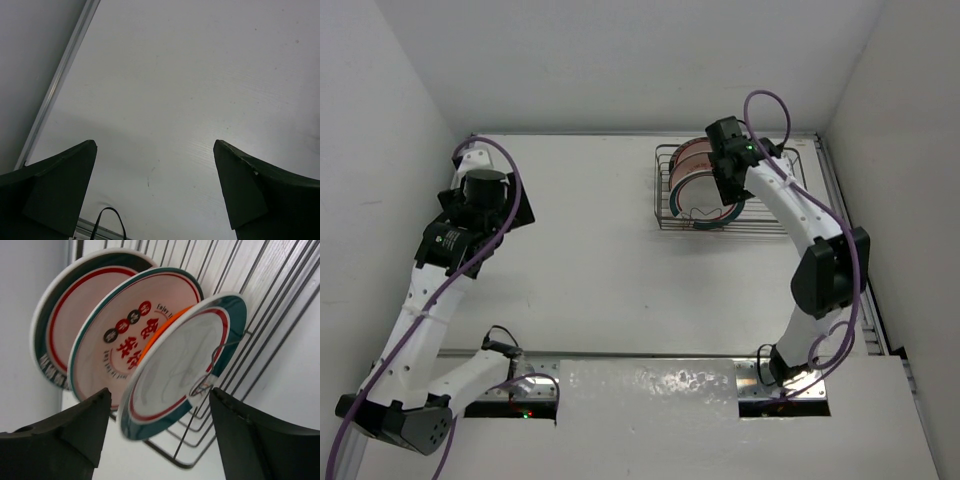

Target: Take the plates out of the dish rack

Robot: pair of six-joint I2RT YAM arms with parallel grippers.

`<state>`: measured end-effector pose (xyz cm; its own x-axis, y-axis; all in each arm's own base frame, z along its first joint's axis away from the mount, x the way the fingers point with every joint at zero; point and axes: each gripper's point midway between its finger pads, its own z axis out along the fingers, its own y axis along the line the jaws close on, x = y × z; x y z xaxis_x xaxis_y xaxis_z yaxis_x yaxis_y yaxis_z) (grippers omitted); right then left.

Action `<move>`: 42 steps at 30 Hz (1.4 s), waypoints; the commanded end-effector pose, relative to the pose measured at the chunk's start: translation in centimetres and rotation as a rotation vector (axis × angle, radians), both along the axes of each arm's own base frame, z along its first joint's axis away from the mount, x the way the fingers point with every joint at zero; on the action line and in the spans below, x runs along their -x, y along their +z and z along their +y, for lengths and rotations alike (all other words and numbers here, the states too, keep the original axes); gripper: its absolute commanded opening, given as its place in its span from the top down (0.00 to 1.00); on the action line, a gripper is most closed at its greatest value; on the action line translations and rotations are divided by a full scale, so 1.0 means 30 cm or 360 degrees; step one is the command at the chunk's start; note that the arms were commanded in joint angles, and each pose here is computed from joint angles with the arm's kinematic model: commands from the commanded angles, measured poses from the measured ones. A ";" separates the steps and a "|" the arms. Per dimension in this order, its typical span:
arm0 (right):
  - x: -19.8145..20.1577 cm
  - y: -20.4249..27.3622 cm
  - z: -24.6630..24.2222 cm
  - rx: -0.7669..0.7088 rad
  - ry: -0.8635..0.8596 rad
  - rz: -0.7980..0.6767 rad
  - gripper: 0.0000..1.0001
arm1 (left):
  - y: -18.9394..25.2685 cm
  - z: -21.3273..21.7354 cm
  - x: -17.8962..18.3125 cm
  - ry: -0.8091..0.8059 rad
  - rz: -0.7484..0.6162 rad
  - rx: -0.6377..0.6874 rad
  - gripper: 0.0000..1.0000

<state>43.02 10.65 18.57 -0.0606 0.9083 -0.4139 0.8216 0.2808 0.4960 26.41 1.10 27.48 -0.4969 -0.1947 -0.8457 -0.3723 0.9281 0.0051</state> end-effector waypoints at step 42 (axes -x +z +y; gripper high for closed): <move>-0.126 0.653 0.181 -0.0391 0.0363 -0.0804 1.00 | 0.327 -0.200 -0.119 -0.0228 -0.0290 0.0479 0.00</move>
